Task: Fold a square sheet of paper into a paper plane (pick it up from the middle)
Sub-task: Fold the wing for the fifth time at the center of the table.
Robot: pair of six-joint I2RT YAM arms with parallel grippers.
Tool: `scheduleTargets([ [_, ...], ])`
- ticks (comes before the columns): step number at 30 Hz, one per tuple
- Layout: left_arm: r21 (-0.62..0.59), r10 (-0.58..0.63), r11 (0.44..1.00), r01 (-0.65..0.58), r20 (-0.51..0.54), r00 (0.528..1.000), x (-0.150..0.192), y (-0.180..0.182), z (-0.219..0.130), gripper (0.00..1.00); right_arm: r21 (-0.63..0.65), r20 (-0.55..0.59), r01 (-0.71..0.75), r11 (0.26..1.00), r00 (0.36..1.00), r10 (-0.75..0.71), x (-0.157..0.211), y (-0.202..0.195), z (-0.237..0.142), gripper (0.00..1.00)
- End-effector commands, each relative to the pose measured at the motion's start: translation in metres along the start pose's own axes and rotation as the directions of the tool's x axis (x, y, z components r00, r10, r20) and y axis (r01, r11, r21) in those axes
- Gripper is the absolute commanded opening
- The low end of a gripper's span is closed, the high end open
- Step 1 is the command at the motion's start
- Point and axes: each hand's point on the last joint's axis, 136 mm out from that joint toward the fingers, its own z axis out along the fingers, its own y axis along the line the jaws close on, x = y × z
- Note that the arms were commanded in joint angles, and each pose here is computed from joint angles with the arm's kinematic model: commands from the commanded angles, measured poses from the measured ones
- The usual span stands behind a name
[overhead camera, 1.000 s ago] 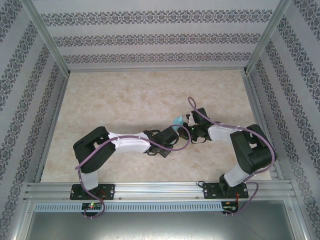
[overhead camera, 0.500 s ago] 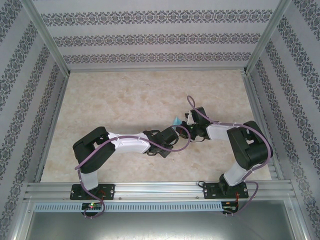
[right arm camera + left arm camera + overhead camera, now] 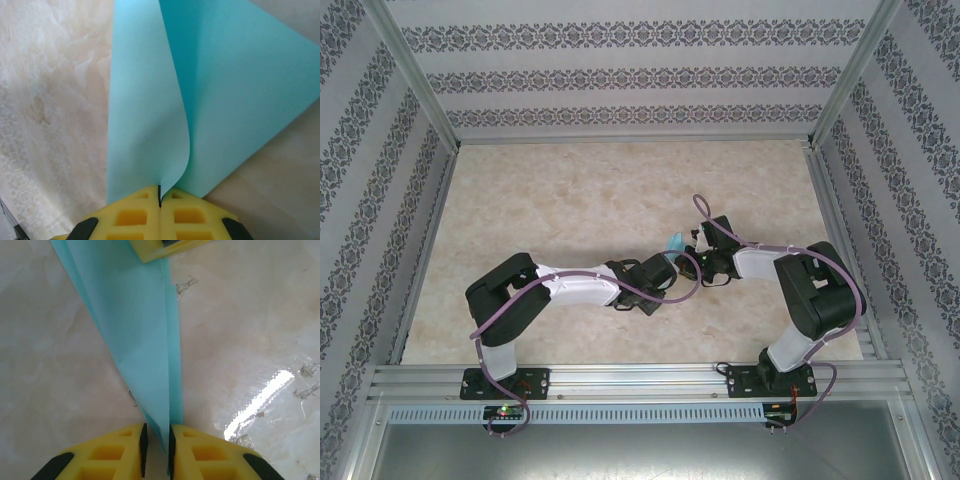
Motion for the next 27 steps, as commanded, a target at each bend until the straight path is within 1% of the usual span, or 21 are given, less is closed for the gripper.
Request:
scheduleTargets([
  [1, 0.028, 0.026, 0.999, -0.025, -0.063, 0.998, 0.020, -0.002, 0.006, 0.26, 0.085, -0.009, -0.007, 0.996, 1.000, 0.008, 0.001, -0.022, 0.004, 0.00],
  [6, 0.040, 0.030, 0.999, -0.029, -0.028, 0.999, 0.014, -0.003, -0.004, 0.28, 0.137, -0.020, 0.000, 0.991, 1.000, 0.003, 0.004, -0.032, 0.003, 0.00],
  [9, 0.055, 0.024, 0.998, -0.023, -0.013, 1.000, 0.010, -0.005, -0.009, 0.33, 0.143, -0.026, 0.000, 0.990, 1.000, 0.004, 0.005, -0.033, 0.004, 0.00],
  [12, 0.082, -0.005, 0.997, 0.003, 0.018, 1.000, 0.001, -0.006, -0.019, 0.38, 0.152, -0.036, 0.001, 0.988, 0.999, 0.004, 0.007, -0.035, 0.005, 0.00],
  [15, 0.135, -0.049, 0.990, 0.042, 0.047, 0.998, -0.007, -0.007, -0.031, 0.42, 0.162, -0.041, 0.002, 0.987, 0.999, 0.005, 0.008, -0.037, 0.006, 0.00],
  [18, 0.220, -0.114, 0.971, 0.094, 0.080, 0.990, -0.018, -0.011, -0.048, 0.43, 0.161, -0.047, 0.005, 0.987, 0.999, 0.003, 0.009, -0.037, 0.007, 0.00],
  [21, 0.286, -0.217, 0.940, 0.183, 0.089, 0.972, -0.025, -0.002, -0.056, 0.43, 0.158, -0.050, 0.006, 0.987, 0.999, 0.002, 0.010, -0.037, 0.008, 0.00],
  [25, 0.355, -0.377, 0.876, 0.326, 0.082, 0.923, -0.036, 0.019, -0.052, 0.37, 0.158, -0.048, 0.008, 0.987, 0.999, 0.000, 0.011, -0.037, 0.007, 0.00],
  [27, 0.387, -0.412, 0.850, 0.357, 0.068, 0.909, -0.040, 0.020, -0.046, 0.33, 0.157, -0.049, 0.008, 0.988, 0.999, -0.001, 0.012, -0.037, 0.007, 0.00],
])
